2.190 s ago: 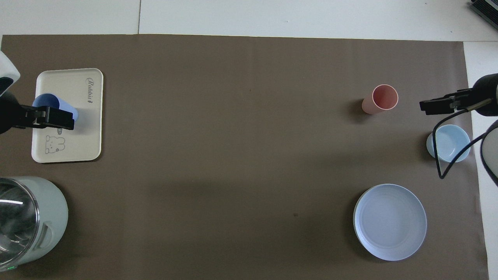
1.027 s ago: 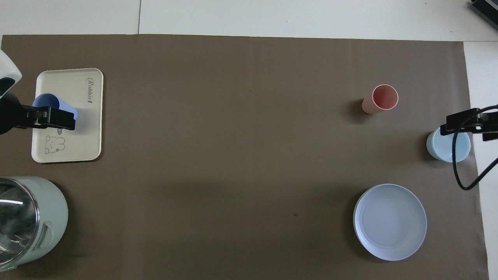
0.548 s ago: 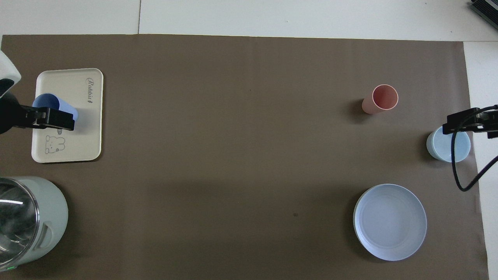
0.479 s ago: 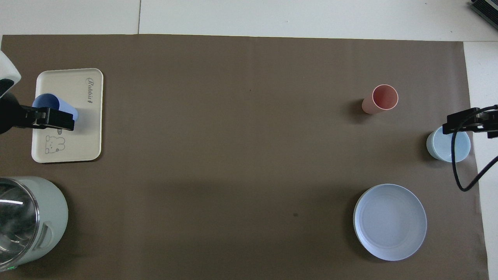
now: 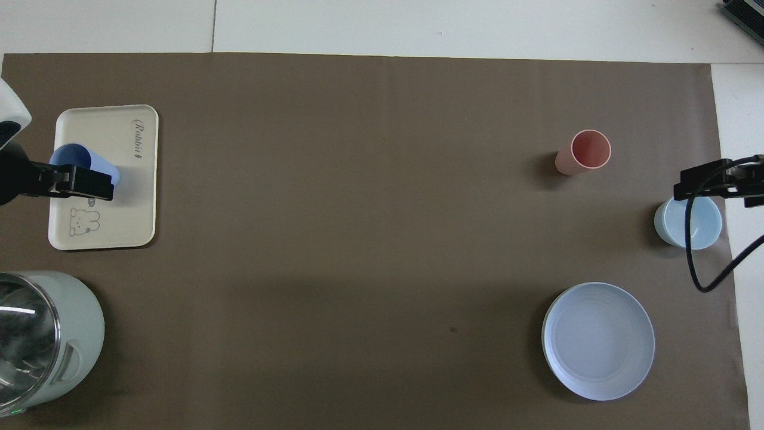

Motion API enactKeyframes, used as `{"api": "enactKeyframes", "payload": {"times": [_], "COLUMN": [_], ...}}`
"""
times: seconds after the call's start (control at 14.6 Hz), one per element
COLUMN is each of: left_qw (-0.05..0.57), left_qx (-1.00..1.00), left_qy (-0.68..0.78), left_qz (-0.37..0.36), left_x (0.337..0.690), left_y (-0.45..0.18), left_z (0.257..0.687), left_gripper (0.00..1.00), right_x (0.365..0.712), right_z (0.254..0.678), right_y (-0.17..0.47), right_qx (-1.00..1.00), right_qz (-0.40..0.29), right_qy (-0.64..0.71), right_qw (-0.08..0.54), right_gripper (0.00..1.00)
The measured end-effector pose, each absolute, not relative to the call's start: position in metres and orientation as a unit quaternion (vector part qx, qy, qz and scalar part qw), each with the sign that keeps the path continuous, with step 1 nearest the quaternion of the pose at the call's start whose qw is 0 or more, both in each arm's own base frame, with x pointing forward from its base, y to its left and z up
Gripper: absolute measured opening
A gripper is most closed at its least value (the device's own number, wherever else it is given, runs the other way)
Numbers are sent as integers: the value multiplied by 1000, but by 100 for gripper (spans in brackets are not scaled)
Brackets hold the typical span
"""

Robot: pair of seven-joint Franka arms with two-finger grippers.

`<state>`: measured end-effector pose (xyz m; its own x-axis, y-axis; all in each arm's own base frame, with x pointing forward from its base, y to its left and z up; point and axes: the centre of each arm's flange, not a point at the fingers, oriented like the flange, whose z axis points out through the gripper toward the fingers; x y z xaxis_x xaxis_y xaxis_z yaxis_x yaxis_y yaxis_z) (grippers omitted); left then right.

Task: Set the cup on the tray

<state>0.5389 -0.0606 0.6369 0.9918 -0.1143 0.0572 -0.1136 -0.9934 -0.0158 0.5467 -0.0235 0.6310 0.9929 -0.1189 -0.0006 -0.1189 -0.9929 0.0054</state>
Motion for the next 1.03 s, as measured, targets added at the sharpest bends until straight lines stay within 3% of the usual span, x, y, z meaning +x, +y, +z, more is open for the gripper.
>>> {"api": "enactKeyframes", "payload": {"times": [1.03], "left_qw": [6], "left_qx": [-998], "left_qy": [50], "left_qz": [-28], "left_x": [540], "left_y": [-52], "left_z": [636], "left_gripper": [100], "right_x": [546], "right_z": [631], "right_y": [-16], "right_qx": [999], "right_qz": [-4], "right_qy": [-53], "right_qw": [2], "right_gripper": [100]}}
